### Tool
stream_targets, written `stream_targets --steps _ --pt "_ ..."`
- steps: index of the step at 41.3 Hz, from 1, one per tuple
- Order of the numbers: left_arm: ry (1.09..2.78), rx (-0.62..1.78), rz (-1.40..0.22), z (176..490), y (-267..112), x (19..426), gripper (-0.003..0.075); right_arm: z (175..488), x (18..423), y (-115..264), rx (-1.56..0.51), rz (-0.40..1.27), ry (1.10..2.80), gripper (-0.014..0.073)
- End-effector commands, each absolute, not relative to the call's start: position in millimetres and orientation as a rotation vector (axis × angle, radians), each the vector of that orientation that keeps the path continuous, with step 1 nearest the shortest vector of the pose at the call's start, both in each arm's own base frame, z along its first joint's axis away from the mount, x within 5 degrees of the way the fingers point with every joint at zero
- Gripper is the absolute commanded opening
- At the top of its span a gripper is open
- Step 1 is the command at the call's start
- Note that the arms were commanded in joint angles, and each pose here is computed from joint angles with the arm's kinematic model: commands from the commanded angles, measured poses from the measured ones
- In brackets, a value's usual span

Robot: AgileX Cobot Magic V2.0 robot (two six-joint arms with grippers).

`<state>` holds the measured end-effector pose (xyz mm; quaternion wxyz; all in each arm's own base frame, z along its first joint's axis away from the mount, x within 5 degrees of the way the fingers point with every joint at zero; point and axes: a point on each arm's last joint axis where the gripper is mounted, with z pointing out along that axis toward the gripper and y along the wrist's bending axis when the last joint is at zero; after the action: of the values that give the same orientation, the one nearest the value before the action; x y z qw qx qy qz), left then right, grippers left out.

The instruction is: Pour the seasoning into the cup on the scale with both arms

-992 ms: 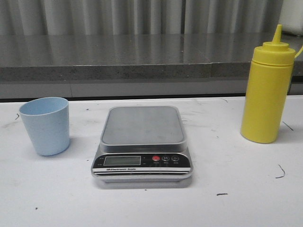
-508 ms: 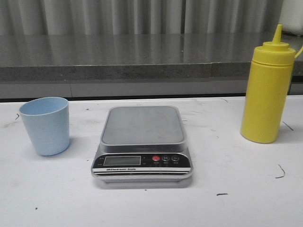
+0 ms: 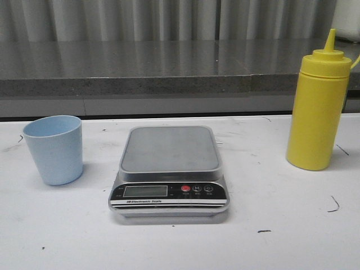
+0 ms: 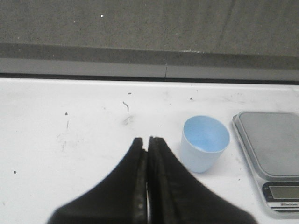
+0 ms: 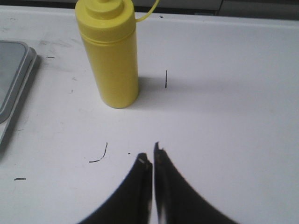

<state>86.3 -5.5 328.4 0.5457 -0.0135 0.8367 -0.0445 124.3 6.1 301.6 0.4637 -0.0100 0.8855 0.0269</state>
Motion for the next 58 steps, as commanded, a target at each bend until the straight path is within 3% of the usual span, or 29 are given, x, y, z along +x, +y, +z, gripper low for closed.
stream_targets --steps 1,2,5,8,10,34,58 --pt "1.942 -0.025 -0.102 339 -6 95 0.0139 315 129 5 -0.042 0.046 2.096 0.0272" --pt "1.950 -0.024 -0.101 338 -6 97 0.0165 315 129 5 -0.043 0.044 2.096 0.0321" --pt "1.981 0.006 -0.078 335 -6 104 0.0340 315 129 5 -0.045 0.040 2.096 0.0464" --pt "2.006 0.023 -0.067 333 -6 110 0.0447 315 129 5 -0.045 0.040 2.095 0.0522" --pt "2.019 0.032 -0.061 334 -6 114 0.0475 315 129 5 -0.045 0.040 2.098 0.0525" --pt "2.281 0.256 -0.148 329 -51 223 0.0472 315 129 5 -0.044 0.041 2.099 0.0525" --pt "2.642 0.318 -0.126 262 -81 338 0.0472 315 129 5 -0.044 0.041 2.099 0.0525"
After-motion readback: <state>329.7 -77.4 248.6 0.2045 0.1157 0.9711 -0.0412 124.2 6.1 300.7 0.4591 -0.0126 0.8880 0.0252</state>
